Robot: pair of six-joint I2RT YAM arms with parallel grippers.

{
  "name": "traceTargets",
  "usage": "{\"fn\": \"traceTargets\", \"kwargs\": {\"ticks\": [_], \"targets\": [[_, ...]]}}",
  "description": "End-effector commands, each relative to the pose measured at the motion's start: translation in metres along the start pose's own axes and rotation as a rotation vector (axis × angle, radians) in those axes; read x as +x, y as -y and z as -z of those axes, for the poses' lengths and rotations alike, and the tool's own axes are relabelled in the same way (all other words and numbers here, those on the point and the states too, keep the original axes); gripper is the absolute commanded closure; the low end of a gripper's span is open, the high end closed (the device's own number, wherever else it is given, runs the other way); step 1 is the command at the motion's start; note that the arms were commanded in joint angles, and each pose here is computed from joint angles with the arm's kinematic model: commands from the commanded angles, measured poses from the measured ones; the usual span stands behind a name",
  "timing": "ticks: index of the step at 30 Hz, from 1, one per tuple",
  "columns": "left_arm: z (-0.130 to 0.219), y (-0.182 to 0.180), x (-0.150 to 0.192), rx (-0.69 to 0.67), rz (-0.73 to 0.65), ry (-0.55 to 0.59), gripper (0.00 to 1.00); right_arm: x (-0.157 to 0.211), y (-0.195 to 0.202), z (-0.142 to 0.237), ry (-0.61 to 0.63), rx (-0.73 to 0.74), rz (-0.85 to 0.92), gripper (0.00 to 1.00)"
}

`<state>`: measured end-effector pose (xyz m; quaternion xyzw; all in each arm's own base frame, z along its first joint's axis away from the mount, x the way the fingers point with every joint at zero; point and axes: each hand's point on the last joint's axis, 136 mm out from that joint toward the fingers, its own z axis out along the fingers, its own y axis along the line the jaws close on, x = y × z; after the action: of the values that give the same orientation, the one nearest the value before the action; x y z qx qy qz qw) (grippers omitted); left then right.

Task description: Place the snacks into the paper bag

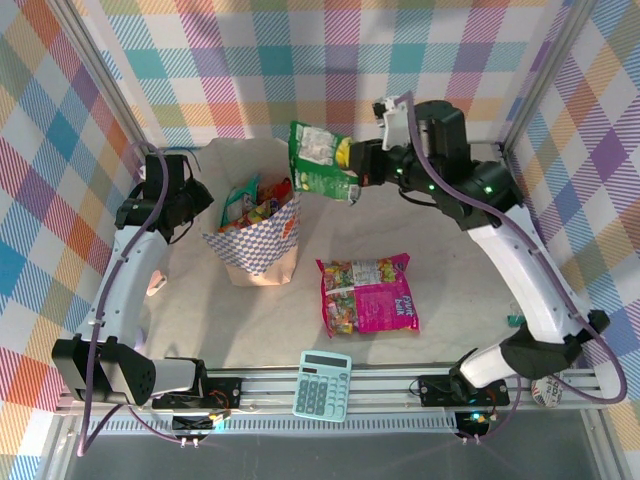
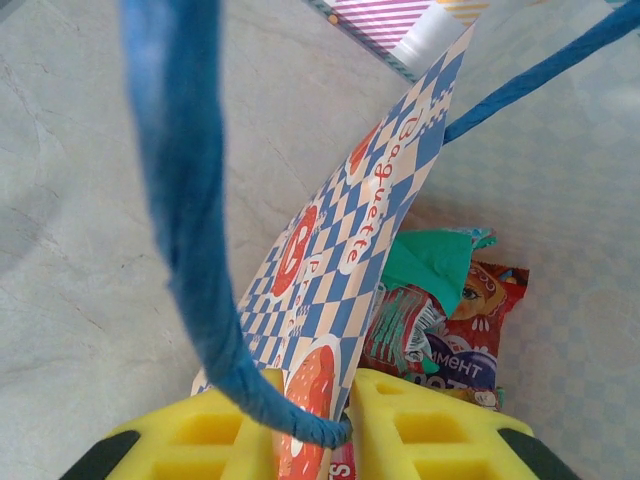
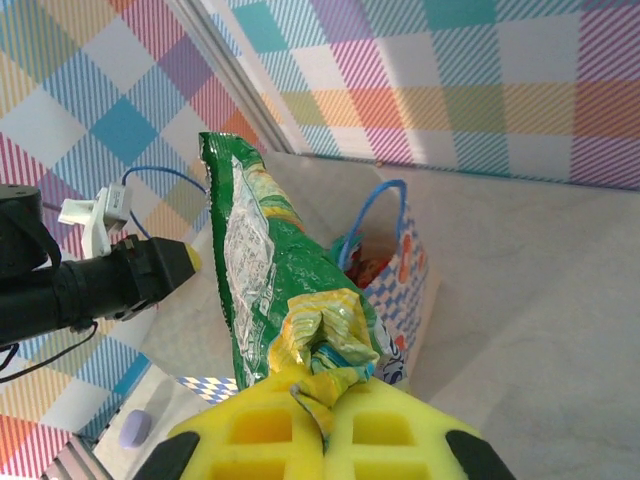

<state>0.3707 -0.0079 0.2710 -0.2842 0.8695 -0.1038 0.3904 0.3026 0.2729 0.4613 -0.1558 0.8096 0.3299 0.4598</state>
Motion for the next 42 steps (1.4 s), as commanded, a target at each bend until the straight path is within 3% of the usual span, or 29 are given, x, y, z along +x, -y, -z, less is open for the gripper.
{"fn": "traceTargets", "kwargs": {"ticks": [1, 9, 27, 42], "targets": [[0.009, -0.002, -0.006, 0.016, 0.006, 0.027, 0.76, -0.033, -0.035, 0.003, 0.099, -0.136, 0.042, 1.0], [0.011, -0.003, -0.004, 0.019, -0.008, 0.025, 0.76, -0.038, -0.052, -0.046, 0.041, -0.202, 0.06, 1.0], [0.008, -0.012, -0.001, 0.003, -0.032, 0.029, 0.75, -0.043, -0.069, -0.111, 0.026, -0.316, 0.033, 1.0], [0.006, -0.012, 0.003, 0.021, -0.023, 0.021, 0.75, -0.019, -0.061, -0.166, -0.018, -0.337, 0.091, 1.0]]}}
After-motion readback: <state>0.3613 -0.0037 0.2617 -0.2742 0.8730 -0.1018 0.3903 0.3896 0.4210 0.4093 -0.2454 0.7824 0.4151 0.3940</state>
